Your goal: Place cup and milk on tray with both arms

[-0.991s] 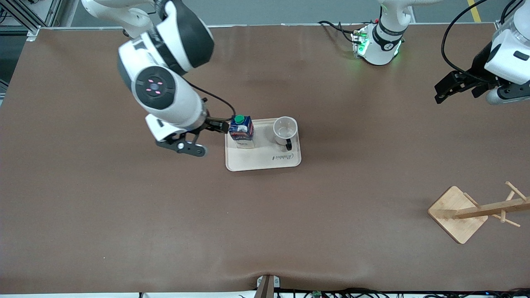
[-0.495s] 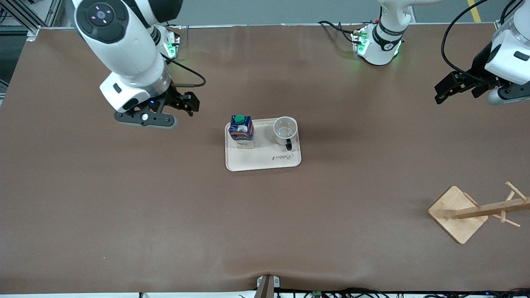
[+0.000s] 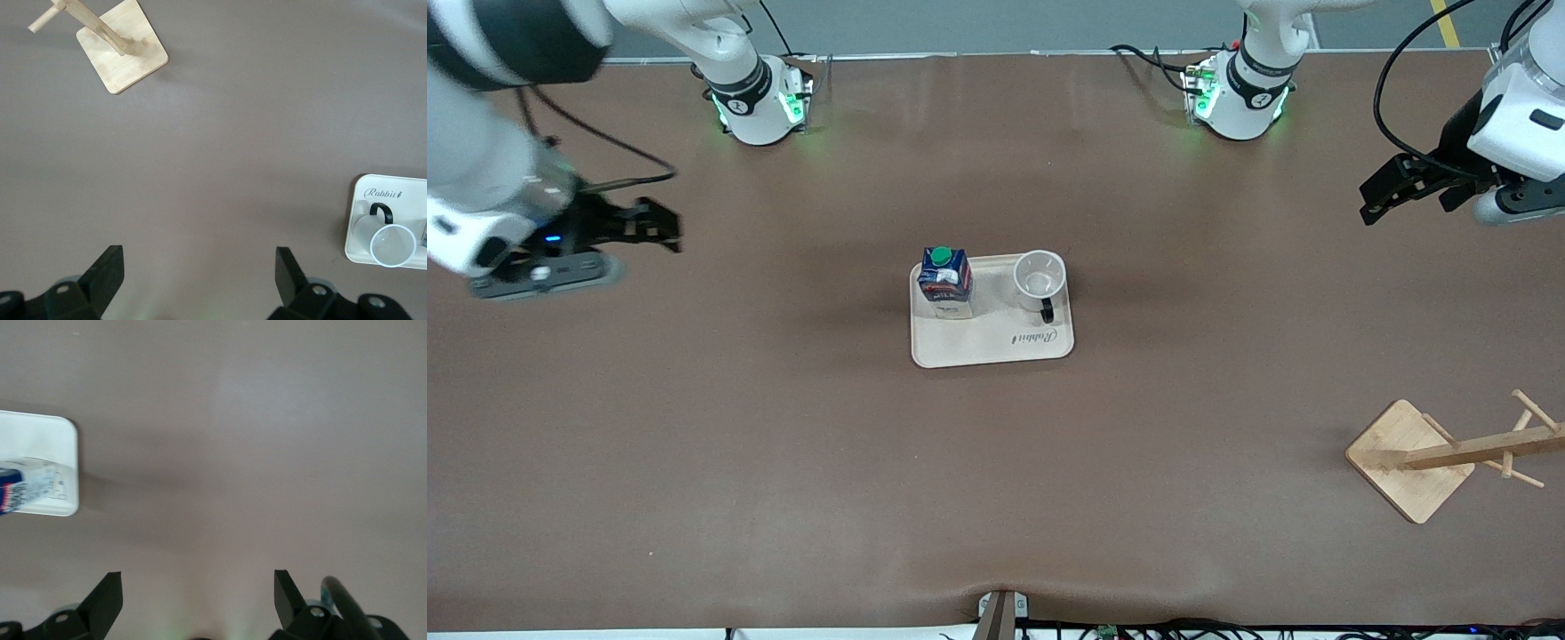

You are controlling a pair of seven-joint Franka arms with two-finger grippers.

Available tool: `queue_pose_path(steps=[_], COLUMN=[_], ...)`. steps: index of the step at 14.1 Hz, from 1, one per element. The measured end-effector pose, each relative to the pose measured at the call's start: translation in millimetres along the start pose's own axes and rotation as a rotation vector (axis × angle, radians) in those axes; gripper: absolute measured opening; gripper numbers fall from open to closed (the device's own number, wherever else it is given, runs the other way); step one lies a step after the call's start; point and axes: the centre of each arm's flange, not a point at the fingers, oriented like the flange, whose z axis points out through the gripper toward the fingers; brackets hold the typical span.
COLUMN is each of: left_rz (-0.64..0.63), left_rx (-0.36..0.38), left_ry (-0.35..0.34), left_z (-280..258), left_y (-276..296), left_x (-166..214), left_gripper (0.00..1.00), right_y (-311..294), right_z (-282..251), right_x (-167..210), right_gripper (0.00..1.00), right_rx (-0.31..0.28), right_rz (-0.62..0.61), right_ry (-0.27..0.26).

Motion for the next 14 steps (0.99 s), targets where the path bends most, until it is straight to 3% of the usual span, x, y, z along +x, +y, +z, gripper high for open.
queue_pose_path(steps=[2,5,9,10,12,14], left_rz=[0.0,0.0,0.0,0.0,0.001,0.003], left_rx=[0.0,0.0,-0.003,-0.004,-0.004,-0.004], left_ry=[0.0,0.0,0.007,0.007,0.002,-0.001], left_z=[0,0,2,4,8,12], left_y=[0,0,1,1,2,2], left_x=[0,0,3,4,7,9], left_gripper=[1.0,1.0,1.0,1.0,1.0,1.0], right_y=[29,35,58,59,74,110], right_z=[-12,-39,-15,-13,-5,-1], right_x=[-14,-31,-11,-5,-2,-9], right_gripper=[1.0,1.0,1.0,1.0,1.0,1.0], right_rx=[0.0,-0.061,-0.063,-0.056,0.029,0.088], right_rz=[0.026,0.034,0.067,0.069,0.089,0.004], right_ry=[0.009,0.068,0.063,0.067,0.057,0.068])
